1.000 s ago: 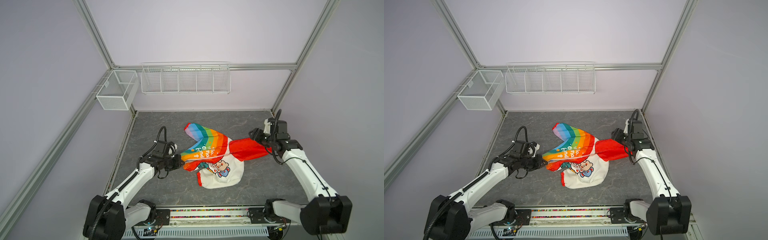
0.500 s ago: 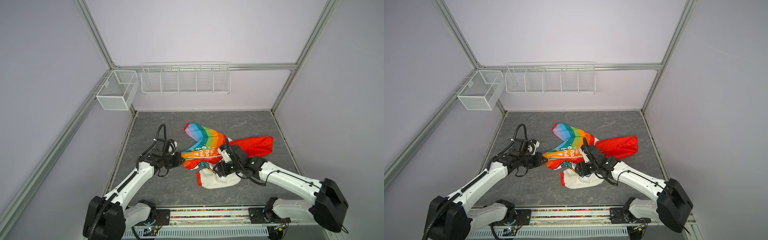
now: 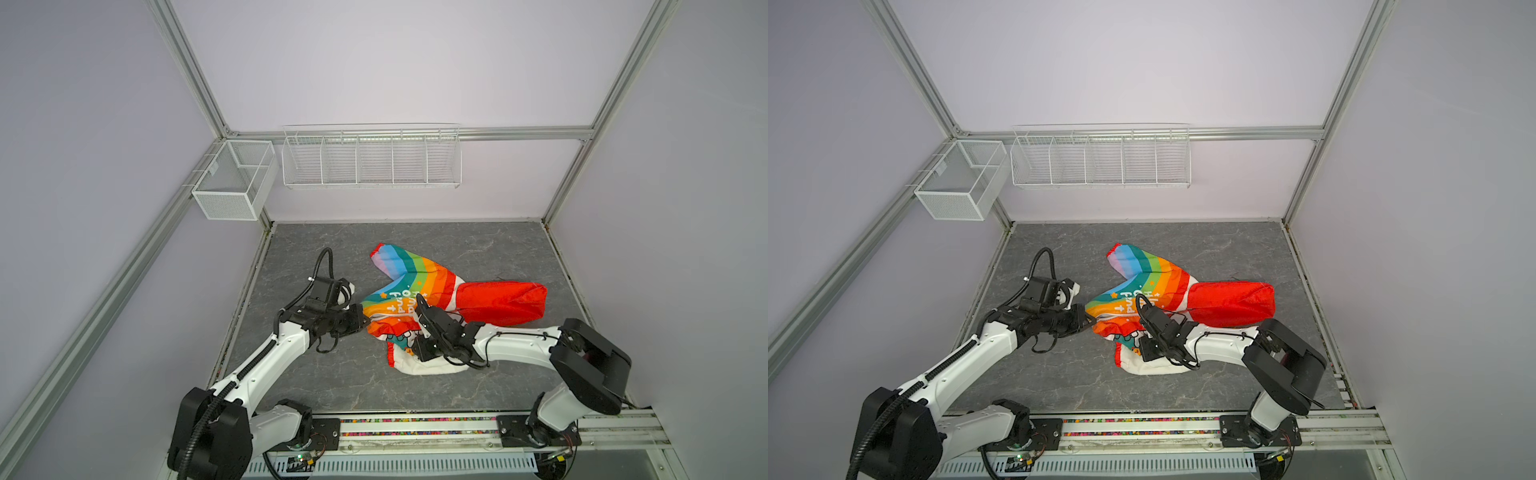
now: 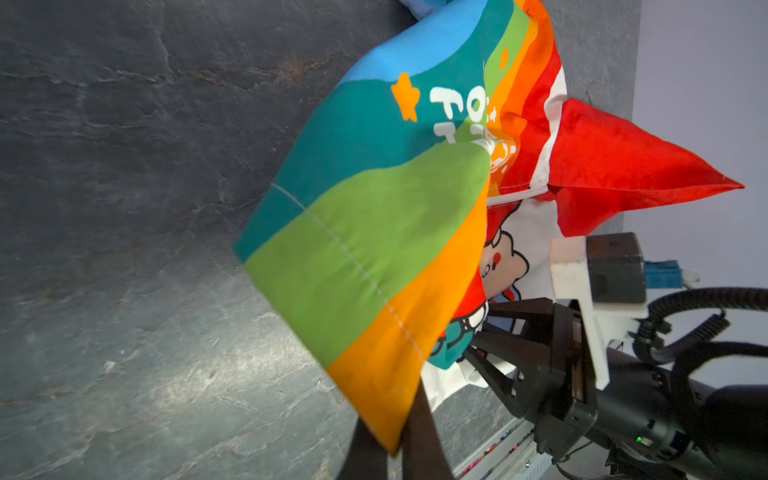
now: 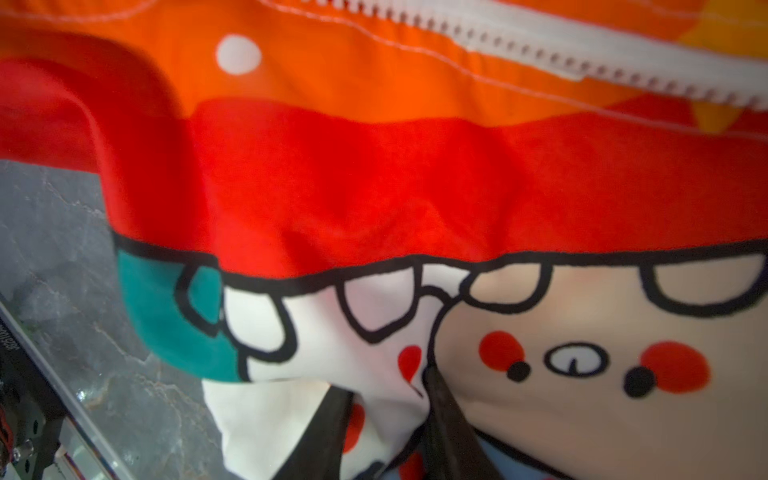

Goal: Zip up the jacket

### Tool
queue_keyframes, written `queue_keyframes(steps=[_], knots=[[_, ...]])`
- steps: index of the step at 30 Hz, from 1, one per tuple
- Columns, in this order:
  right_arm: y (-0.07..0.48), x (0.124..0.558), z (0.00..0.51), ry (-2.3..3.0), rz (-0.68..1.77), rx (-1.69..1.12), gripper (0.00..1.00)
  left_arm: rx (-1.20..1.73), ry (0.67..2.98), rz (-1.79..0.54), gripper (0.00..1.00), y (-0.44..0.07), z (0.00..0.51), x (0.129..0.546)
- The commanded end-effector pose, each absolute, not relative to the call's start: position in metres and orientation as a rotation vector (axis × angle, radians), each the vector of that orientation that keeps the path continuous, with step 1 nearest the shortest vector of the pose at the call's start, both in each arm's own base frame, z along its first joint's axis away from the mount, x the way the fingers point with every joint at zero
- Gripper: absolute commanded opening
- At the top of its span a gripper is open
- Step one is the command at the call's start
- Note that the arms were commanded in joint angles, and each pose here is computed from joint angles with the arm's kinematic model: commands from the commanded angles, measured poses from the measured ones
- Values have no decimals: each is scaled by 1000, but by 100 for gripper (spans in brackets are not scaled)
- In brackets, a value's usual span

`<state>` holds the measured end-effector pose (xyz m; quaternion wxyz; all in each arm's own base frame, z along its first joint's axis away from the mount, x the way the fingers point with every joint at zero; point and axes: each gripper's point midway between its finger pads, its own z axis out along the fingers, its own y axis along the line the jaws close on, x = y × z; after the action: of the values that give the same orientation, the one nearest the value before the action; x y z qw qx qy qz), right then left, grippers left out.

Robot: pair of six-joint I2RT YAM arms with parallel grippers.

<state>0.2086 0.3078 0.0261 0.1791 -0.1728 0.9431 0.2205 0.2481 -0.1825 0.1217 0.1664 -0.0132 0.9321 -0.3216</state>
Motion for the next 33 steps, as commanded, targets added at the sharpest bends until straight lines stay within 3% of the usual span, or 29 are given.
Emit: queue_keyframes(steps=[1, 3, 6, 10, 17, 25, 33], knots=[[271, 197, -12, 2778, 419, -432, 31, -17, 2610, -901, 0, -184, 133, 257], [270, 197, -9, 2775, 419, -441, 36, -19, 2609, -894, 0, -183, 134, 257], [274, 197, 14, 2736, 469, -453, 52, -15, 2614, -889, 0, -182, 132, 255], [277, 208, 70, 2631, 518, -444, 65, -5, 2613, -893, 0, -182, 134, 254], [250, 245, 123, 2588, 473, -297, 64, 17, 2595, -922, 0, -185, 141, 252], [175, 279, 82, 2700, 220, -111, 59, 21, 2596, -943, 0, -187, 140, 250], [153, 301, 48, 2764, 98, -91, 56, 20, 2605, -944, 0, -187, 137, 250]])
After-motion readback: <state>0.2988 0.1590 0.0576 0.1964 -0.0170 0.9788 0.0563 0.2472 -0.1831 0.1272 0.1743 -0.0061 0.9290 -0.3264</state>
